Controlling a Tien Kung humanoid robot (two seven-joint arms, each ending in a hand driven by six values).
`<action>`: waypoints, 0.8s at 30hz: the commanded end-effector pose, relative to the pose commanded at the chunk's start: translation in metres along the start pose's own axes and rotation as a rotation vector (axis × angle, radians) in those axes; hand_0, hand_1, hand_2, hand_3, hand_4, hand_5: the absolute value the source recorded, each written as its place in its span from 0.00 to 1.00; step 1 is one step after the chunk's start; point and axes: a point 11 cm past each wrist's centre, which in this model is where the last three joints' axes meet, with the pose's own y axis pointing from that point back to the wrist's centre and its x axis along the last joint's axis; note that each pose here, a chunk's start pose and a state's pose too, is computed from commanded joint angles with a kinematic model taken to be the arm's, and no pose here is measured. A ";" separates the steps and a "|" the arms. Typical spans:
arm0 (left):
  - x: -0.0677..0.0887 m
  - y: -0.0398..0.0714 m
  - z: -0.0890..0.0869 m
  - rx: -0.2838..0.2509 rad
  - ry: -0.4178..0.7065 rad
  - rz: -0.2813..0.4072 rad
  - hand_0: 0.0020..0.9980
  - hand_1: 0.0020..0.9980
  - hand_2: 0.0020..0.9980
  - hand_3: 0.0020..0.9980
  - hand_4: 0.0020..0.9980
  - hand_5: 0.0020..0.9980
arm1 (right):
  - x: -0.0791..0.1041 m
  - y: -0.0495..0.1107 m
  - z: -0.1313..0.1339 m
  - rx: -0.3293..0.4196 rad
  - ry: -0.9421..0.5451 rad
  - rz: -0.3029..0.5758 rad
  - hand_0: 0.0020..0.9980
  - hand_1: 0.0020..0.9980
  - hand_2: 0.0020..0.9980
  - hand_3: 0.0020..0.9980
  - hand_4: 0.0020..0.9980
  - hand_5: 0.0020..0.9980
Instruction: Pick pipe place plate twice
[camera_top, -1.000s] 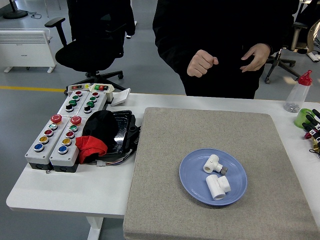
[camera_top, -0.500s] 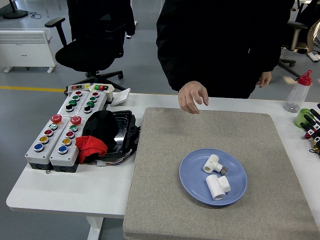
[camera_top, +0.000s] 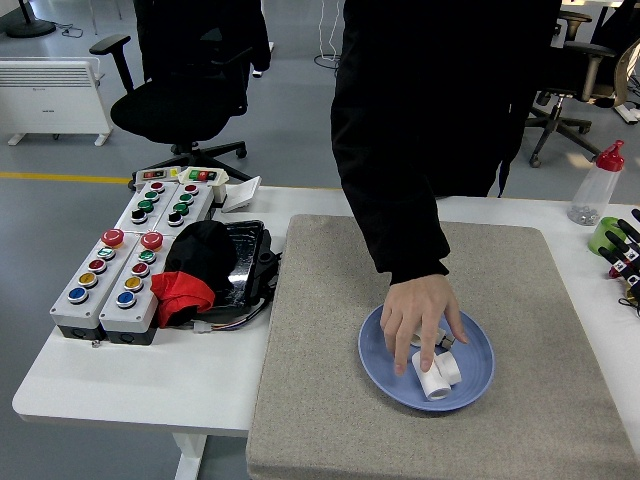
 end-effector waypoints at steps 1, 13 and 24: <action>0.000 0.000 0.000 0.000 -0.001 0.000 0.67 0.66 0.68 0.62 0.49 1.00 | 0.000 0.000 0.000 0.000 0.000 0.000 0.88 0.83 0.88 0.83 0.61 0.63; -0.001 -0.001 -0.003 0.007 -0.006 -0.001 0.67 0.66 0.68 0.62 0.49 1.00 | 0.004 0.000 0.006 -0.015 0.000 0.014 0.87 0.83 0.88 0.83 0.61 0.62; 0.000 -0.001 -0.007 0.015 -0.014 0.002 0.67 0.66 0.68 0.62 0.49 1.00 | 0.011 0.002 0.011 -0.008 -0.011 0.037 0.87 0.83 0.88 0.82 0.61 0.62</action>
